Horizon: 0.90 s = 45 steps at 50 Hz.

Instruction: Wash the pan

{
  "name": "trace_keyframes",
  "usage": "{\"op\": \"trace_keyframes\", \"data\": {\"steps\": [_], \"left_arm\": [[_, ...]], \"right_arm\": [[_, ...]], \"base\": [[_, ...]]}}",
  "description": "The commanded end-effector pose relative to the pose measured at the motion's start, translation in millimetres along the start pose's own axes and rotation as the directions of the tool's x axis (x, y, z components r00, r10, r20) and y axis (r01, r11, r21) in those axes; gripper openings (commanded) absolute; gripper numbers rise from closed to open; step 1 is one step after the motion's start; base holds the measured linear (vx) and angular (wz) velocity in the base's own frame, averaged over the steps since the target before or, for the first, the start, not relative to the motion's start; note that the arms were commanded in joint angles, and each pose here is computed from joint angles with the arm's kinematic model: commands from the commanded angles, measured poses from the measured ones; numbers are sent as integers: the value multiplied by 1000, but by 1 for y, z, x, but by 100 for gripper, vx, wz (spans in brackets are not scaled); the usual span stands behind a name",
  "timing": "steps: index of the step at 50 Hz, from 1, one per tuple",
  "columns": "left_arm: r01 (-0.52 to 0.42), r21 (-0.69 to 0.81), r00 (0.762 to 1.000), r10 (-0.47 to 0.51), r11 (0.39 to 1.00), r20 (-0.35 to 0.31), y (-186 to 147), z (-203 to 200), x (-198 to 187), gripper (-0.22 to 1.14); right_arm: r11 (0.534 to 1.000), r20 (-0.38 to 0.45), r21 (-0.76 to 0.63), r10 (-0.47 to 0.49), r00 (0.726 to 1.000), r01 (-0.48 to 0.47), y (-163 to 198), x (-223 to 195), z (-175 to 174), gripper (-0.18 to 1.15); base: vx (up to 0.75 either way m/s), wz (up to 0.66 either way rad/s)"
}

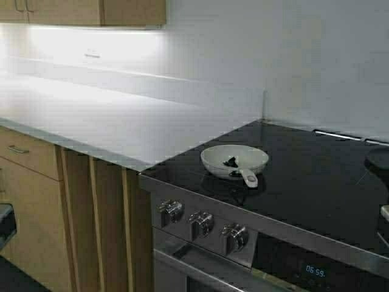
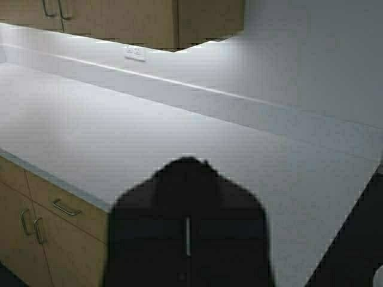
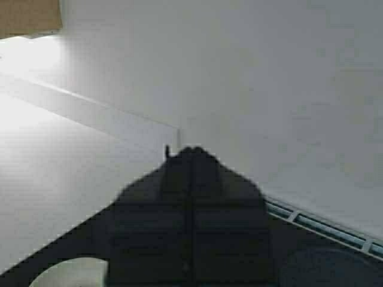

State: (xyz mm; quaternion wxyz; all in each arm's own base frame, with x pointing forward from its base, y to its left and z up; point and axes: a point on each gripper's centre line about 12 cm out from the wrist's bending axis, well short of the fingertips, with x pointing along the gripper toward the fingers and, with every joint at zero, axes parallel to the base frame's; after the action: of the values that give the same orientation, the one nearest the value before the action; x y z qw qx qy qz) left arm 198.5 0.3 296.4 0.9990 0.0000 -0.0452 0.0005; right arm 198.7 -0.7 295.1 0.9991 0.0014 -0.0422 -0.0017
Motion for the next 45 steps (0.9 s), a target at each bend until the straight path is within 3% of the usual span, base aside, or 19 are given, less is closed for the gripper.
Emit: {"op": "trace_keyframes", "data": {"steps": [1,12,19,29,37,45], "left_arm": [[-12,-91,997,4,996,-81,1,-16,-8,2],[-4,-167,999,-5,986,-49,-1,-6,-10,65],[28,-250,990,-60,968,-124,-12,-17,-1,101],[124,-359,942,-223,925,-250,-51,-44,20,100],[206,-437,904,-341,876,-258,-88,-69,36,100],[202,-507,878,-384,838,-286,-107,-97,51,100]], "right_arm": [[1000,-14,2,8,1000,-8,2,2,-4,7],[1000,-18,2,6,1000,-6,1,1,-6,6],[1000,-20,1,7,1000,-6,1,2,-6,6],[1000,-23,1,8,1000,-8,2,1,-6,6],[1000,-38,15,8,999,-7,2,2,-7,6],[1000,-38,16,6,999,-6,1,2,-7,6]], "base": [[0,0],[0,0],[0,0],[0,0],[0,0],[0,0]]}}
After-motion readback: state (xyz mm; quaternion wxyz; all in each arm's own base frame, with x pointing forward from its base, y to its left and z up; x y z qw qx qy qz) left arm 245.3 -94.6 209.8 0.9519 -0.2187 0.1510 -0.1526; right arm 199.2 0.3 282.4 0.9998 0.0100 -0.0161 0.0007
